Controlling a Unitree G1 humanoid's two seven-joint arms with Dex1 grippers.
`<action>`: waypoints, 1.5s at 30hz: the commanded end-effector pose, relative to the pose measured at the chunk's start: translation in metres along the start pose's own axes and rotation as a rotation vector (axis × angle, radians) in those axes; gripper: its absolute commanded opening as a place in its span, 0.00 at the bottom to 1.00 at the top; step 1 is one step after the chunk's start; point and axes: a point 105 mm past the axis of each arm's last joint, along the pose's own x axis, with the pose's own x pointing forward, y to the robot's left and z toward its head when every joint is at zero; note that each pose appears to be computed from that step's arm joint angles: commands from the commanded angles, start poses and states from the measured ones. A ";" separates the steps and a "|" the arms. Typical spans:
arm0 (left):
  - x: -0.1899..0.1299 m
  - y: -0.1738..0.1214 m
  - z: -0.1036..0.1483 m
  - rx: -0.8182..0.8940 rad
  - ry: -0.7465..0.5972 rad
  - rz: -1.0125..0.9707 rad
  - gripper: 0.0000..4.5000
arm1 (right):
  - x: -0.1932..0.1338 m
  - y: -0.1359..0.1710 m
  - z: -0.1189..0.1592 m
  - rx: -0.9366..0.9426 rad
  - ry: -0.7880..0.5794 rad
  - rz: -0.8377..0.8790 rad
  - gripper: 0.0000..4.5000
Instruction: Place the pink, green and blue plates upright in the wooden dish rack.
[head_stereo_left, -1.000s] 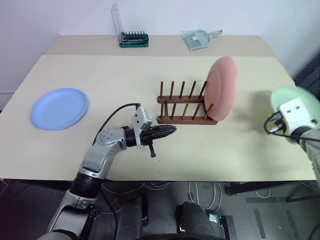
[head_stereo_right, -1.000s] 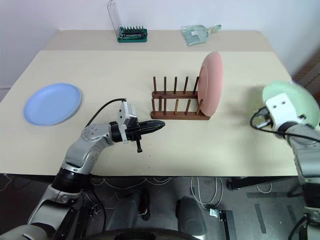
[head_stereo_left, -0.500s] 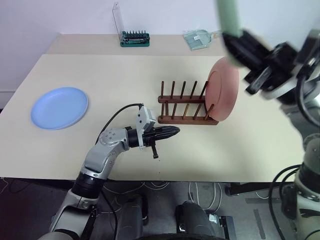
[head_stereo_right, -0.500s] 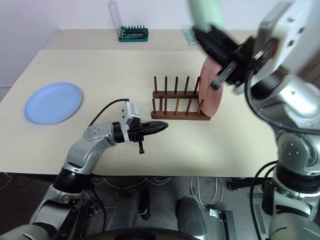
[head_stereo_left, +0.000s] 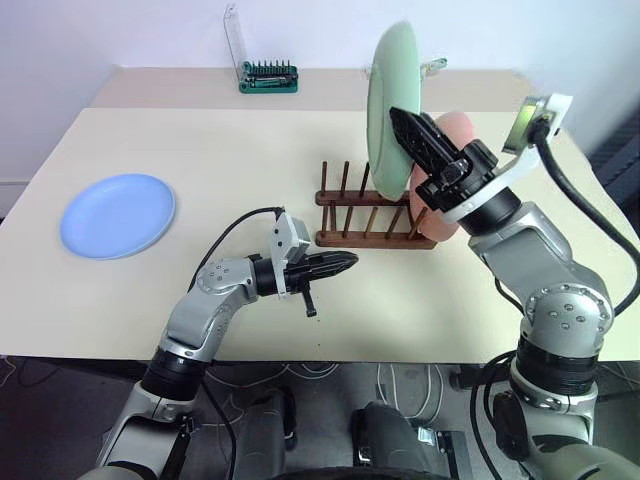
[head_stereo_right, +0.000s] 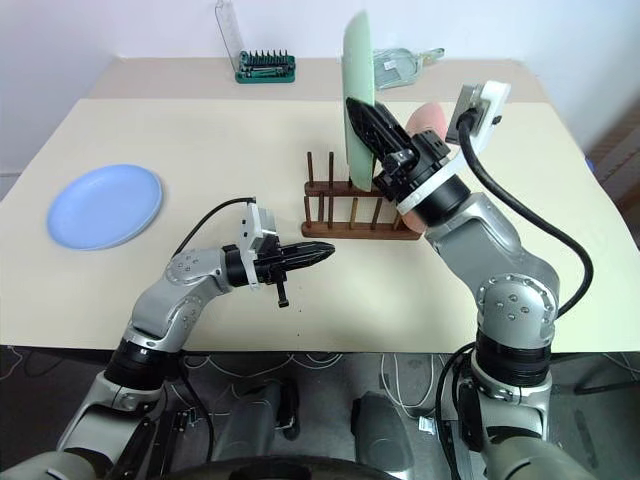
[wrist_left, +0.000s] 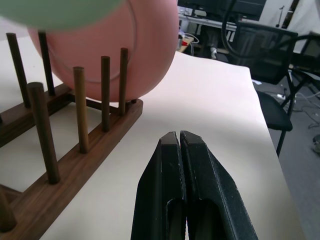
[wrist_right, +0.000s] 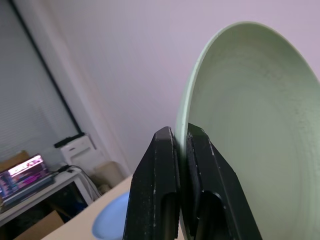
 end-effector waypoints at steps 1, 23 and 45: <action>-0.004 -0.001 0.010 0.022 -0.032 0.002 0.01 | -0.004 0.001 0.002 0.027 -0.039 0.002 0.01; -0.005 -0.001 0.009 0.026 -0.030 0.008 0.01 | -0.004 -0.047 -0.028 0.135 0.040 -0.176 0.01; -0.005 0.000 0.006 0.023 -0.030 0.005 0.01 | 0.001 -0.037 -0.013 -0.013 0.046 -0.137 0.86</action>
